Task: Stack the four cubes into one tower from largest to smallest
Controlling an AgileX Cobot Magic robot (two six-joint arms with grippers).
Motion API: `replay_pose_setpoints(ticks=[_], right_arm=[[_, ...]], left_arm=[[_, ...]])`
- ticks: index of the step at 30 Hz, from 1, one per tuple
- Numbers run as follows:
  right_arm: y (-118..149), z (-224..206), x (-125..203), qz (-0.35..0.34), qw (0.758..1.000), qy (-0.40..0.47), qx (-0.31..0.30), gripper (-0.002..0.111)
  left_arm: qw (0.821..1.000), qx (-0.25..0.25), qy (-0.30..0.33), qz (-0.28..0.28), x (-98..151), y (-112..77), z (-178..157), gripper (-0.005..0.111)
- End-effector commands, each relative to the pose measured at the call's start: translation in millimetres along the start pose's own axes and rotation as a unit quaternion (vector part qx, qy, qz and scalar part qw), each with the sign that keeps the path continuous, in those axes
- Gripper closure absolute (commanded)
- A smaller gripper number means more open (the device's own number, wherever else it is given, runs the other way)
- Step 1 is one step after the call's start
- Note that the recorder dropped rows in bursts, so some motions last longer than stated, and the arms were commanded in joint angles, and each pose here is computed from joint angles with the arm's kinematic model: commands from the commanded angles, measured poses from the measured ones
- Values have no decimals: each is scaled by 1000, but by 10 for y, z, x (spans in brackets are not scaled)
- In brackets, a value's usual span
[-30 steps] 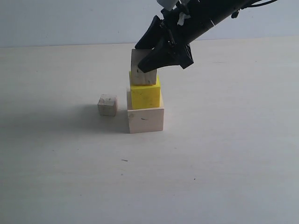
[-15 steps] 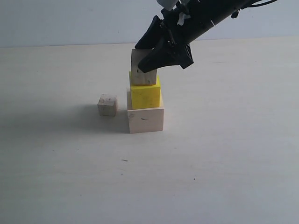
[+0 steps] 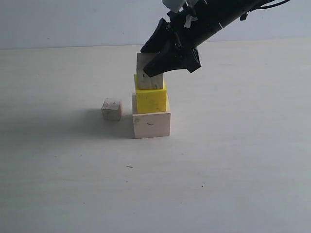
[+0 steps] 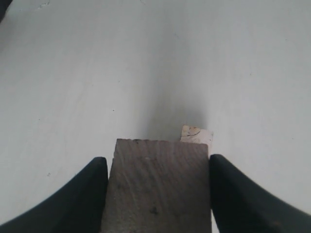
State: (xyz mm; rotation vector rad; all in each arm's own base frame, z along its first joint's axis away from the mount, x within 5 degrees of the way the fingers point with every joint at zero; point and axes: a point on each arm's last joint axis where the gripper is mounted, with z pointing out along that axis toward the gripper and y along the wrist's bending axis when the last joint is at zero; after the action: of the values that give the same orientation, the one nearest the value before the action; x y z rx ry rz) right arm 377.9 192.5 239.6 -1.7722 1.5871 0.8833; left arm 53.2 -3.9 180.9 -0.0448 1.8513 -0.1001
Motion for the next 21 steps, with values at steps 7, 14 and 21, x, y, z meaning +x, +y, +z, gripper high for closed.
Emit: replay_pose_setpoints(ticks=[7, 14, 21], right_arm=[[-14, -3, -13, -2, 1000, -4, 0, 56], [-13, -3, -13, -2, 1000, -4, 0, 56], [-20, -4, -51, 6, 1000, -25, 4, 45]], left_arm=[[1000, 3, -6, 4, -2, -2, -1, 107], [1000, 3, -6, 4, -2, -2, -1, 107], [1000, 3, -6, 4, -2, -2, -1, 107]])
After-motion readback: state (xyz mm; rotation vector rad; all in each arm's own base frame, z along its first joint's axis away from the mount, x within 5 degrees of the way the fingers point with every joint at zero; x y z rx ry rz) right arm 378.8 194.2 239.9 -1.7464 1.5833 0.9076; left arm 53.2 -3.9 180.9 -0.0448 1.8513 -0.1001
